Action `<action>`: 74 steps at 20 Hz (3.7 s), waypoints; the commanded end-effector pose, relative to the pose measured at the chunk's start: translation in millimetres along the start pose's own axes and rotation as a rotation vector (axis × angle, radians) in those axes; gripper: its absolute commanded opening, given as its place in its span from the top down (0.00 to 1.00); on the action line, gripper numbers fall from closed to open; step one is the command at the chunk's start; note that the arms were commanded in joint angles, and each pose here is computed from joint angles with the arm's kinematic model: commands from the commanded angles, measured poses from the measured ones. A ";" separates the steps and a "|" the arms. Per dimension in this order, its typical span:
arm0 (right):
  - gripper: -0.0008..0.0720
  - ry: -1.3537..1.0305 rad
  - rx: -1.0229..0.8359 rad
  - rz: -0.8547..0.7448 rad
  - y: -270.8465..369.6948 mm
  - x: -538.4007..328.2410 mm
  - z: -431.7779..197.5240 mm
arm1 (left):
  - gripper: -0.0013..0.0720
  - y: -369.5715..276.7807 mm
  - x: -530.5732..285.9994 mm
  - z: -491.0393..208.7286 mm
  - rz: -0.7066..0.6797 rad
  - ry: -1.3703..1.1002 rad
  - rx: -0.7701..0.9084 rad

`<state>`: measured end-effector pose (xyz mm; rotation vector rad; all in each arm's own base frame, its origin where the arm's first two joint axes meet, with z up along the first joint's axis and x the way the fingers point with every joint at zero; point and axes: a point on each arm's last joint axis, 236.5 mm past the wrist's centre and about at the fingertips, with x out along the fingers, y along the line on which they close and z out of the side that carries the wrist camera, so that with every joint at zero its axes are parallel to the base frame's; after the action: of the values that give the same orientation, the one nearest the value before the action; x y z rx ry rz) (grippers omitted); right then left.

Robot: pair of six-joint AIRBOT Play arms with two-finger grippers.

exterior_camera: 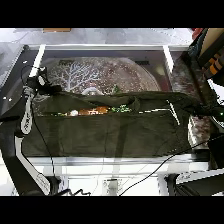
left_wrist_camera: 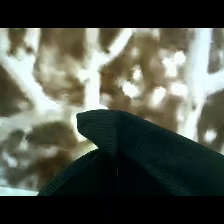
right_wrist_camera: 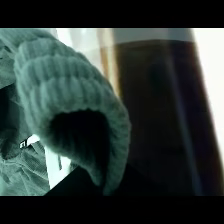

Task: Fold the clothes and pants, and hang the long-sleeved shirts on hangers.

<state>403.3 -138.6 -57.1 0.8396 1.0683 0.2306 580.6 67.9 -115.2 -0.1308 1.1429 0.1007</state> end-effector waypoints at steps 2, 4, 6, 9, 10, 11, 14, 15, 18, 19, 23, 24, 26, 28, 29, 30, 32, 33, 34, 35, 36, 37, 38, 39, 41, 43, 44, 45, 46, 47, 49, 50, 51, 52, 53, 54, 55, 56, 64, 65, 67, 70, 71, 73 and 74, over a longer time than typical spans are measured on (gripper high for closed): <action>0.93 -0.001 -0.001 0.000 0.4 -0.2 0.4 | 0.96 -1.3 -10.7 20.5 -0.001 -0.058 0.004; 0.94 -0.001 -0.001 0.000 0.4 -0.2 0.4 | 0.96 -4.3 -51.1 75.0 -0.005 -0.231 0.008; 0.94 -0.001 -0.001 0.001 0.6 -0.2 0.4 | 0.96 -8.3 -117.4 139.4 -0.010 -0.470 0.014; 0.94 0.002 0.026 0.004 1.4 -0.2 -0.3 | 0.96 -13.3 -222.8 193.0 0.014 -0.739 0.096; 0.93 0.010 0.026 0.010 2.8 -0.2 -2.2 | 0.96 -12.9 -244.4 194.7 0.029 -0.761 0.130; 0.94 0.015 0.026 0.014 3.7 -0.2 -3.4 | 0.96 -10.9 -259.2 189.8 0.044 -0.747 0.161; 0.94 0.017 0.026 0.015 4.0 -0.3 -3.8 | 0.96 11.4 -248.9 145.5 0.114 -0.526 0.203; 0.94 0.017 0.026 0.015 4.0 -0.3 -3.7 | 0.96 21.2 -230.9 121.5 0.122 -0.415 0.196; 0.94 0.017 0.025 0.015 3.9 -0.3 -3.8 | 0.96 39.6 -170.0 50.6 0.113 -0.157 0.170; 0.93 0.017 0.024 0.014 3.7 -0.3 -3.7 | 0.96 41.4 -151.6 27.3 0.109 -0.091 0.168; 0.94 0.026 0.018 -0.003 -0.3 -0.3 -5.9 | 0.96 51.1 -109.0 -37.8 0.114 0.083 0.158; 0.93 0.031 0.015 -0.010 -1.9 -0.3 -7.1 | 0.96 57.1 -105.7 -47.8 0.127 0.113 0.141; 0.93 0.041 0.010 -0.024 -5.3 -0.5 -9.4 | 0.96 72.3 -104.8 -65.3 0.158 0.176 0.134; 0.94 0.044 0.008 -0.029 -6.5 -0.5 -10.3 | 0.81 89.5 -107.7 -73.3 0.177 0.205 0.109; 0.94 0.044 0.009 -0.029 -6.4 -0.5 -10.2 | 0.34 96.5 -108.7 -73.9 0.182 0.204 0.088; 0.93 0.045 0.009 -0.029 -6.5 -0.5 -10.4 | 0.02 102.2 -109.4 -74.5 0.189 0.201 0.043; 0.94 0.044 0.009 -0.029 -6.5 -0.5 -10.3 | 0.04 107.9 -109.8 -74.0 0.194 0.193 0.004; 0.94 0.044 0.009 -0.029 -6.4 -0.5 -10.2 | 0.04 108.8 -109.3 -71.0 0.196 0.178 -0.010; 0.94 0.044 0.009 -0.029 -6.5 -0.5 -10.3 | 0.04 109.1 -108.5 -66.1 0.200 0.154 -0.041; 0.93 0.044 0.009 -0.029 -6.4 -0.5 -10.2 | 0.04 109.5 -107.7 -60.2 0.203 0.124 -0.078; 0.94 0.044 0.009 -0.029 -6.4 -0.5 -10.2 | 0.04 109.9 -107.0 -53.6 0.206 0.091 -0.129; 0.93 0.044 0.009 -0.029 -6.4 -0.5 -10.2 | 0.04 110.2 -106.3 -47.7 0.207 0.061 -0.180; 0.94 0.044 0.009 -0.029 -6.4 -0.5 -10.2 | 0.04 108.4 -105.7 -43.2 0.198 0.037 -0.237; 0.94 0.044 0.009 -0.029 -6.5 -0.5 -10.2 | 0.04 103.3 -104.3 -41.2 0.169 0.026 -0.290; 0.94 0.039 0.009 -0.033 -7.5 -0.5 -9.0 | 0.04 87.6 -101.6 -40.0 0.086 0.028 -0.371; 0.94 0.032 0.008 -0.038 -8.7 -0.5 -7.3 | 0.04 84.1 -101.5 -38.9 0.048 0.023 -0.546; 0.93 0.029 0.008 -0.041 -9.2 -0.5 -6.6 | 0.04 87.9 -101.4 -39.3 0.051 0.020 -0.636; 0.94 0.026 0.008 -0.043 -9.7 -0.5 -6.0 | 0.04 93.1 -101.5 -39.9 0.055 0.016 -0.728; 0.93 0.026 0.008 -0.043 -9.8 -0.5 -5.9 | 0.04 96.2 -101.9 -40.4 0.056 0.014 -0.817; 0.94 0.025 0.008 -0.044 -9.9 -0.5 -5.7 | 0.04 94.7 -102.0 -40.1 0.039 0.017 -0.890; 0.94 0.024 0.007 -0.046 -10.5 -0.5 -5.5 | 0.04 84.0 -102.1 -41.3 -0.005 0.043 -0.933; 0.94 0.025 0.007 -0.047 -10.8 -0.5 -5.7 | 0.04 78.0 -101.2 -44.9 -0.022 0.070 -0.967; 0.94 0.025 0.007 -0.047 -10.7 -0.5 -5.7 | 0.04 72.1 -98.7 -48.1 -0.031 0.094 -1.013; 0.94 0.025 0.007 -0.047 -10.7 -0.5 -5.8 | 0.04 67.2 -94.5 -51.8 -0.035 0.116 -1.033; 0.94 0.026 0.008 -0.046 -10.5 -0.5 -6.0 | 0.04 63.2 -89.1 -57.4 -0.030 0.143 -1.027; 0.94 0.027 0.007 -0.046 -10.5 -0.5 -6.2 | 0.04 57.3 -83.0 -65.4 -0.028 0.182 -1.026; 0.94 0.026 0.007 -0.047 -10.8 -0.5 -6.0 | 0.04 48.9 -76.5 -72.5 -0.039 0.224 -1.034; 0.94 0.026 0.007 -0.048 -10.8 -0.5 -6.0 | 0.04 39.7 -68.9 -77.4 -0.060 0.260 -1.050; 0.94 0.030 0.007 -0.045 -10.2 -0.5 -6.8 | 0.96 31.7 -53.3 -64.4 -0.112 0.206 -0.941; 0.93 0.029 0.007 -0.045 -10.2 -0.5 -6.8 | 0.96 35.9 -60.7 -46.3 -0.131 0.132 -0.864; 0.94 0.029 0.007 -0.045 -10.2 -0.5 -6.8 | 0.96 46.7 -90.6 9.3 -0.162 -0.074 -0.700; 0.94 0.030 0.007 -0.045 -10.2 -0.5 -6.8 | 0.96 54.8 -176.4 107.6 -0.156 -0.442 -0.388; 0.94 0.030 0.007 -0.045 -10.1 -0.5 -6.9 | 0.96 52.7 -205.5 125.9 -0.138 -0.517 -0.285; 0.94 0.035 0.008 -0.040 -9.1 -0.5 -8.2 | 0.96 49.7 -252.6 142.8 -0.097 -0.613 -0.123; 0.93 0.037 0.008 -0.039 -8.7 -0.5 -8.7 | 0.96 49.4 -265.7 142.4 -0.074 -0.626 -0.066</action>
<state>394.1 -141.2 -65.3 0.8235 1.1184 0.2071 590.3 130.4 112.9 -0.4643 0.6497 0.1685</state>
